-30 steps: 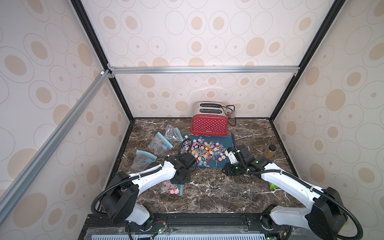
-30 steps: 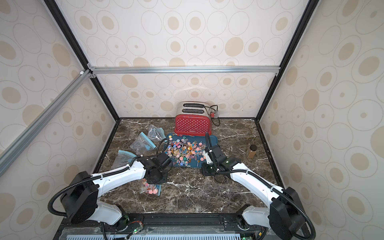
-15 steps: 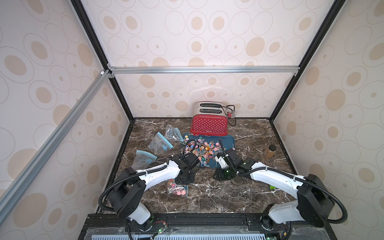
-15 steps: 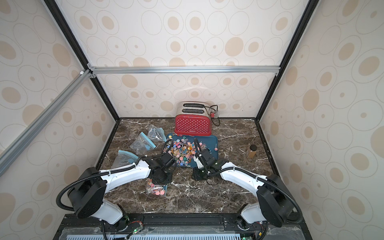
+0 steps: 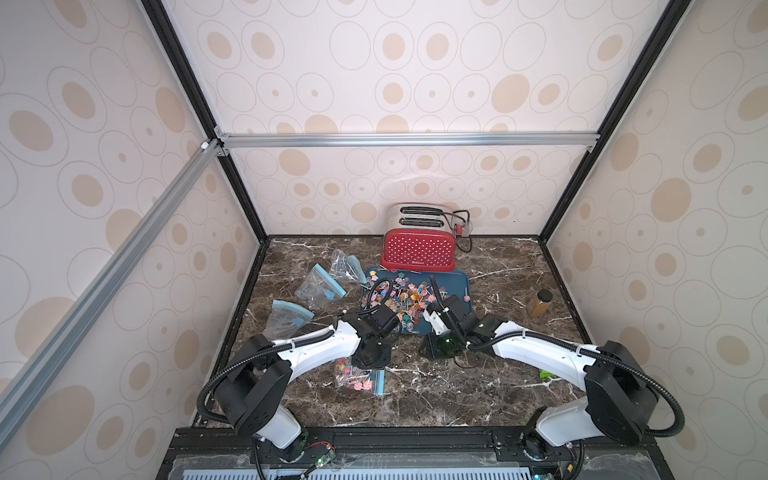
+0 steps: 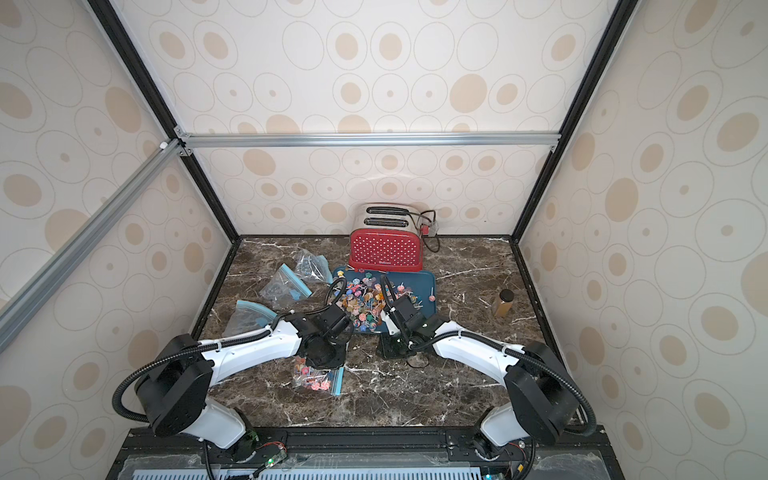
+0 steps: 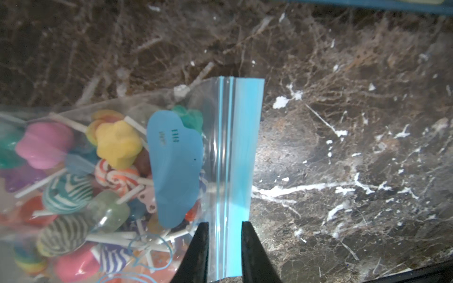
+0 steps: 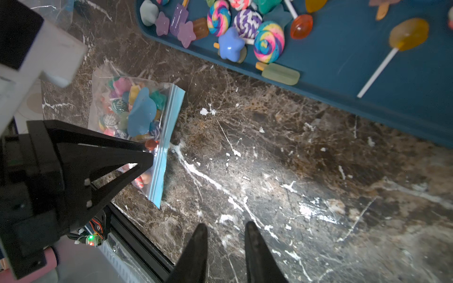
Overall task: Pour candies out of the ziploc bag
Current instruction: Open the ziploc bag at the center of the board.
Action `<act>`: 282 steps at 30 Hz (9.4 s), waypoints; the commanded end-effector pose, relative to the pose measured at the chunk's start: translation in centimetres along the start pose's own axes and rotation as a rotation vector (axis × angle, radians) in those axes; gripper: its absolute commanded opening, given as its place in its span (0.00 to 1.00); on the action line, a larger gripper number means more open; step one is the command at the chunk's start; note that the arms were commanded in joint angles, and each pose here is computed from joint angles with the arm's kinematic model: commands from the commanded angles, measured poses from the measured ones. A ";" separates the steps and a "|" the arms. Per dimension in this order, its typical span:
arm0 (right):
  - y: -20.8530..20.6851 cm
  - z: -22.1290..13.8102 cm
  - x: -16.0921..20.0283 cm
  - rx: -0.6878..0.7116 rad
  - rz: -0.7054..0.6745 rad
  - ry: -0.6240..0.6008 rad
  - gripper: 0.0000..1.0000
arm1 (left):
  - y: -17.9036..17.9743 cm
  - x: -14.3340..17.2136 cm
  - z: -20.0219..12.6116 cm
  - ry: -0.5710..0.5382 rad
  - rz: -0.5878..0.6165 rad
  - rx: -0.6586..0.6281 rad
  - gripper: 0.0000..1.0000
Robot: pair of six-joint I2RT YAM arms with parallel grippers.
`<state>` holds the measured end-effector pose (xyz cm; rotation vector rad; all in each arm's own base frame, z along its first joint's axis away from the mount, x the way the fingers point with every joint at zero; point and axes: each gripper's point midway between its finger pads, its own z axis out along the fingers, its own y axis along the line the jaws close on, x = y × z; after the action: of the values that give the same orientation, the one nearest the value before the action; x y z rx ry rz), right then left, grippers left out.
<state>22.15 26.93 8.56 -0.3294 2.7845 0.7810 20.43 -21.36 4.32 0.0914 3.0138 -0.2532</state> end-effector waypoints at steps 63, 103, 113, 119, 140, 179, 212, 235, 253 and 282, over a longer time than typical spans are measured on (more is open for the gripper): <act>-0.8 -1.7 0.2 0.057 -0.017 -0.038 0.30 | 0.0 2.2 0.6 0.050 0.078 -0.172 0.28; 3.6 4.4 -0.5 -0.175 0.032 0.009 0.34 | 0.7 2.2 2.0 0.028 0.084 -0.185 0.00; 4.0 7.6 -1.0 -0.236 0.145 0.031 0.34 | -0.6 1.9 1.7 0.013 0.101 -0.120 0.00; 3.5 8.9 -0.4 -0.248 0.200 0.053 0.34 | -0.6 2.0 1.7 0.018 0.107 -0.117 0.00; 3.5 11.4 1.3 -0.233 0.237 0.119 0.31 | -0.1 1.9 1.4 0.001 0.109 -0.135 0.00; 3.8 11.6 1.7 -0.241 0.245 0.122 0.29 | 0.5 2.2 1.7 -0.004 0.103 -0.144 0.00; 3.8 13.4 2.4 -0.207 0.248 0.167 0.21 | 0.5 1.8 0.9 -0.027 0.105 -0.142 0.00; 4.3 14.4 2.9 -0.203 0.242 0.189 0.13 | 0.0 1.4 0.1 -0.044 0.107 -0.122 0.00; 4.5 14.5 3.0 -0.207 0.236 0.189 0.04 | -3.3 1.4 0.5 -0.035 0.112 0.048 0.10; 4.7 14.2 3.0 -0.213 0.226 0.192 0.00 | -2.0 0.9 2.3 -0.075 0.019 -0.008 0.26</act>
<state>22.99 39.25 1.86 -0.1812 2.7924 1.3082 18.18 -21.56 2.42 0.1595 3.0210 -0.1246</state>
